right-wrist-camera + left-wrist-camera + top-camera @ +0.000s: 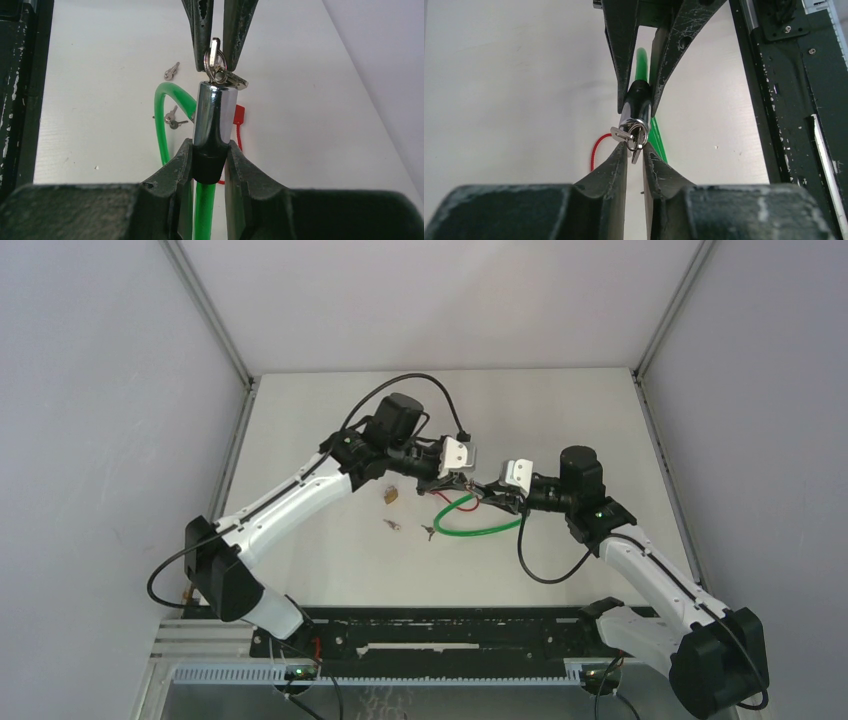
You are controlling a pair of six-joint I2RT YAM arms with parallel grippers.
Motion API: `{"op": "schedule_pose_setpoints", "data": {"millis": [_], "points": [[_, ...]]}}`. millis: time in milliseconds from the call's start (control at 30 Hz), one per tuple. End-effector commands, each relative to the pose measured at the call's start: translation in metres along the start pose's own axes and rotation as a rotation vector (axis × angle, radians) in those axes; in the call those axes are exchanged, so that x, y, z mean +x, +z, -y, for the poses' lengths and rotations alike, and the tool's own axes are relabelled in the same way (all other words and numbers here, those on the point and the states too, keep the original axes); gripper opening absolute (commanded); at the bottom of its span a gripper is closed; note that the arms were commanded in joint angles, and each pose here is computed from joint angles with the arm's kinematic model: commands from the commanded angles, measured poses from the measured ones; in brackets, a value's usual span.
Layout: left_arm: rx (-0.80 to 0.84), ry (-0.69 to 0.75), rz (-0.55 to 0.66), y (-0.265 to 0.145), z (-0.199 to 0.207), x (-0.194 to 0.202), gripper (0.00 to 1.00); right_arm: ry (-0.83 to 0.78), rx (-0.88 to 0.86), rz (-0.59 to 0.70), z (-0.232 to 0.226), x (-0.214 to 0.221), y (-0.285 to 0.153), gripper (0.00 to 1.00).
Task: Lock with the key
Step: Lock the lock at the center of the board.
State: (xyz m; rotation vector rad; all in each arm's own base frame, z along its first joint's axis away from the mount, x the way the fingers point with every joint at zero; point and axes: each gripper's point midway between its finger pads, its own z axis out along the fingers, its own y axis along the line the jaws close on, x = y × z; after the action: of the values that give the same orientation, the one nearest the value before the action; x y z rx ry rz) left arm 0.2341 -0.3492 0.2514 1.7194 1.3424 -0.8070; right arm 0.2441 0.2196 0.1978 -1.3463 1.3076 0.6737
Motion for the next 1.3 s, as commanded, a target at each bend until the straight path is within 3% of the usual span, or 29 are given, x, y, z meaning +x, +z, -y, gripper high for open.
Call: {"op": "schedule_pose_setpoints", "data": {"millis": [0, 200, 500, 967, 1267], "points": [[-0.025, 0.007, 0.074, -0.001, -0.009, -0.029, 0.17, 0.079, -0.023, -0.084, -0.013, 0.03, -0.002, 0.0], [-0.048, -0.207, 0.107, 0.005, -0.01, -0.033, 0.01, 0.072, -0.012, -0.086, -0.012, 0.029, -0.003, 0.0], [-0.09, -0.481, 0.077, 0.007, -0.009, -0.027, 0.0, 0.069, 0.011, -0.096, -0.007, 0.031, -0.005, 0.0], [-0.131, -0.325, 0.07, -0.018, -0.009, -0.04, 0.0, 0.06, 0.018, -0.127, -0.003, 0.043, -0.012, 0.0], [-0.133, -0.325, 0.109, -0.029, -0.01, -0.055, 0.0, 0.059, 0.027, -0.146, 0.0, 0.048, -0.012, 0.0]]}}
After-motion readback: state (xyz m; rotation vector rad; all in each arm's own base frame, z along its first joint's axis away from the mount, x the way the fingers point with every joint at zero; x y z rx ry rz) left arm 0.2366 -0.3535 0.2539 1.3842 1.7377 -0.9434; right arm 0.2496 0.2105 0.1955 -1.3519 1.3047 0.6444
